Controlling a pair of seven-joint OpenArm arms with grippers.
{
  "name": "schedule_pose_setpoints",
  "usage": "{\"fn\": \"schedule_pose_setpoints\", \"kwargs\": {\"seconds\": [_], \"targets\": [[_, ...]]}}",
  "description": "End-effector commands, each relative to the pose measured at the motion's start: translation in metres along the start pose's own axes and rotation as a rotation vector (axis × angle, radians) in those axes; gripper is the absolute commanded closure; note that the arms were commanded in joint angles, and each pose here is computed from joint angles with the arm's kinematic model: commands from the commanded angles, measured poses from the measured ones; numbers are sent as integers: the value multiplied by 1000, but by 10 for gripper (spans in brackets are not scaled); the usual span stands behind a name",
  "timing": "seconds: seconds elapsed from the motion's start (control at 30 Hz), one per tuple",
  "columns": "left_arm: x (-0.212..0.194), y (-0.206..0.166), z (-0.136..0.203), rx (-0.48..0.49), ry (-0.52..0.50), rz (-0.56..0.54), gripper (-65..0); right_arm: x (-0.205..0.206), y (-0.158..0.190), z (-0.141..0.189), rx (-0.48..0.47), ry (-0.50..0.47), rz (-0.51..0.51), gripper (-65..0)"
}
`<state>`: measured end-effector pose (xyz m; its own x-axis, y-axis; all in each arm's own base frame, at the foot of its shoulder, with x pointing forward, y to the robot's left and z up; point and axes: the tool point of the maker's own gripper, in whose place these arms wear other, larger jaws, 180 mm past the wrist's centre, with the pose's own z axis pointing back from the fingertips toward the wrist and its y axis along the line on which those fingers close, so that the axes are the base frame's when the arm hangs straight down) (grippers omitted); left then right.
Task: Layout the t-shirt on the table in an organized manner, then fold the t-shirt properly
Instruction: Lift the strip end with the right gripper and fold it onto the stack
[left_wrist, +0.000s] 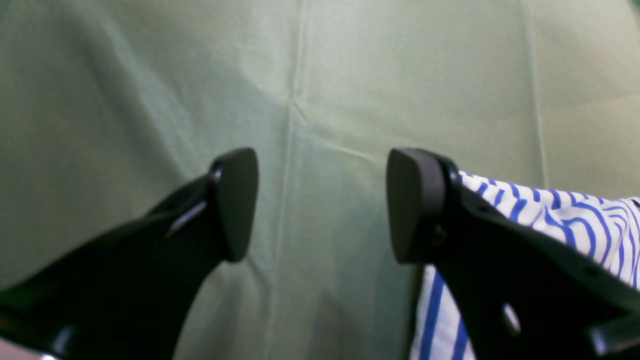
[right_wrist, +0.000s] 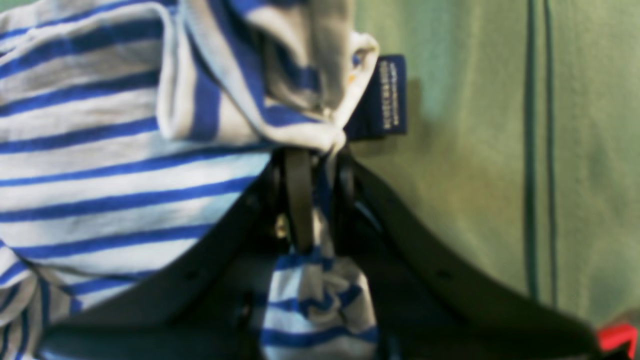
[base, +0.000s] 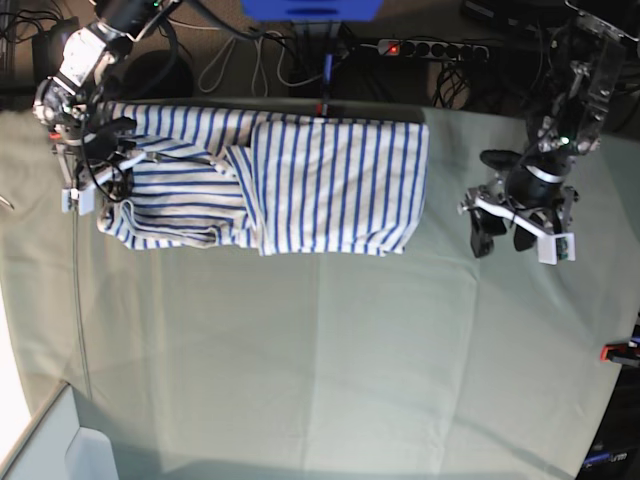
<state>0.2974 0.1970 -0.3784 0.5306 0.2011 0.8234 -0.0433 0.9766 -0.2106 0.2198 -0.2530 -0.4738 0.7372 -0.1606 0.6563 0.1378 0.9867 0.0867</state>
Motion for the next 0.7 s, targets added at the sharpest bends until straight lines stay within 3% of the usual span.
{"fn": "schedule_pose_setpoints", "kwargs": {"seconds": [0.0,0.33,0.5,0.67], "targets": [[17,0,0,-6,-50,-13,-395,1,-10,8,-33,22,43,0],[14,1,1,-6,-43,-8,-395,66,-6,53,-121,-163,150,0],[13,1,1,-5,-42,-8,-395,76,25,59,-60,-186,250,0],[14,1,1,-5,-42,-11,-395,63,78,55,80,-164,334,0]]}}
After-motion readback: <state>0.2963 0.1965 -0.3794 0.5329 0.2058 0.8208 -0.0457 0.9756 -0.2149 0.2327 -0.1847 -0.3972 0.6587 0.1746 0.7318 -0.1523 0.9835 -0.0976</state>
